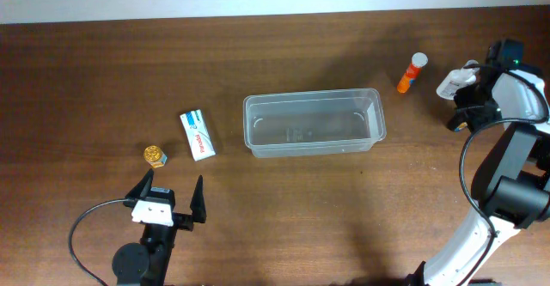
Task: Pack container
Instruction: 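Close the right gripper on the dark bottle, then lift the dark bottle and carry it over the clear container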
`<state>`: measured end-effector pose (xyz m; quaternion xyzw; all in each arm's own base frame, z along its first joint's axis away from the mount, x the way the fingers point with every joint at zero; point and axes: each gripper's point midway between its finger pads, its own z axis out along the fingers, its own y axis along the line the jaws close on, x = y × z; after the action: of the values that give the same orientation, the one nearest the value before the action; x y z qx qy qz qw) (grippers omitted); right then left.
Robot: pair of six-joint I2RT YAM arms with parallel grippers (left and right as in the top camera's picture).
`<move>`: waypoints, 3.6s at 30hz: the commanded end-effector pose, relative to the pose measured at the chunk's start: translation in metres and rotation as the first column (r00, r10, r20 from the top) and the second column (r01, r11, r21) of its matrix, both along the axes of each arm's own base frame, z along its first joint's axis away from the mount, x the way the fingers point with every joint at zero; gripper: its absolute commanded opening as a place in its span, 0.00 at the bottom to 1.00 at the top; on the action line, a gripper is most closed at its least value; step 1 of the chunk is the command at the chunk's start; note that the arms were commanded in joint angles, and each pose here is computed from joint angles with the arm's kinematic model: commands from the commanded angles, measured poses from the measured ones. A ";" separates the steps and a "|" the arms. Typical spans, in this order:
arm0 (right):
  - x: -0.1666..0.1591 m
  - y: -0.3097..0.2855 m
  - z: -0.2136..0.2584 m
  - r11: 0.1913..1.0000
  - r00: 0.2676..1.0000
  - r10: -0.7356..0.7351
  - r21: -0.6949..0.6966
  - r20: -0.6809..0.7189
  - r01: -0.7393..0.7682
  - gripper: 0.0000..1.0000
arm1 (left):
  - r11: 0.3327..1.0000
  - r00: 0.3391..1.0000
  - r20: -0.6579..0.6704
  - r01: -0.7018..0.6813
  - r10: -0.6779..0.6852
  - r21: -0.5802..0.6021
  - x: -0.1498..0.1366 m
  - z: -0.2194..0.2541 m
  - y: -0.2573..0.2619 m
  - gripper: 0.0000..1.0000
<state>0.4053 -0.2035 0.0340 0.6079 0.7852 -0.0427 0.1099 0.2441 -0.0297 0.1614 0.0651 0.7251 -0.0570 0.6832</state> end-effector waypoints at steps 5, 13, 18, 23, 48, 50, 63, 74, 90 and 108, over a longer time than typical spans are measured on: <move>-0.014 0.007 -0.026 1.000 0.998 -0.002 0.028 -0.063 0.004 0.52 | 1.000 1.000 0.004 0.011 -0.011 0.013 -0.001 0.000 -0.001 0.99; -0.015 0.007 -0.026 1.000 0.998 -0.002 0.030 -0.067 0.004 0.47 | 1.000 1.000 0.004 0.011 -0.011 0.013 -0.001 0.000 -0.001 0.99; -0.017 0.008 -0.026 0.999 0.997 -0.002 0.034 -0.077 0.005 0.44 | 1.000 1.000 0.004 0.011 -0.011 0.013 -0.001 0.000 -0.001 0.99; -0.018 0.008 -0.024 0.999 0.997 0.005 0.034 -0.078 -0.002 0.40 | 1.000 1.000 0.004 0.011 -0.011 0.013 -0.001 0.000 -0.001 0.99; -0.022 0.011 0.044 0.995 0.990 0.096 0.035 -0.100 -0.093 0.27 | 1.000 1.000 0.004 0.011 -0.011 0.013 -0.001 0.000 -0.001 0.99; -0.023 0.013 0.059 0.994 0.991 0.103 0.032 -0.082 -0.101 0.28 | 1.000 1.000 0.004 0.011 -0.011 0.013 -0.001 0.000 -0.001 0.99; -0.012 0.105 0.176 0.867 0.852 0.494 -0.030 0.171 -0.497 0.26 | 1.000 1.000 0.004 0.011 -0.011 0.013 -0.001 0.000 -0.001 0.99; 0.010 0.228 0.190 0.605 0.591 0.797 -0.174 0.127 -0.777 0.28 | 1.000 1.000 0.004 0.011 -0.011 0.013 -0.001 0.000 -0.001 0.99; 0.026 0.281 0.115 0.348 0.351 0.936 -0.081 -0.022 -0.934 0.28 | 1.000 1.000 0.004 0.011 -0.011 0.013 -0.001 0.000 -0.001 0.99; 0.023 0.285 0.059 0.295 0.291 0.954 0.044 -0.077 -0.954 0.29 | 1.000 1.000 0.004 0.011 -0.011 0.013 -0.001 0.000 -0.001 0.99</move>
<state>0.4286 0.0784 0.1036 0.0284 0.9952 -0.0009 0.0936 0.2441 -0.0296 0.1616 0.0650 0.7250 -0.0568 0.6834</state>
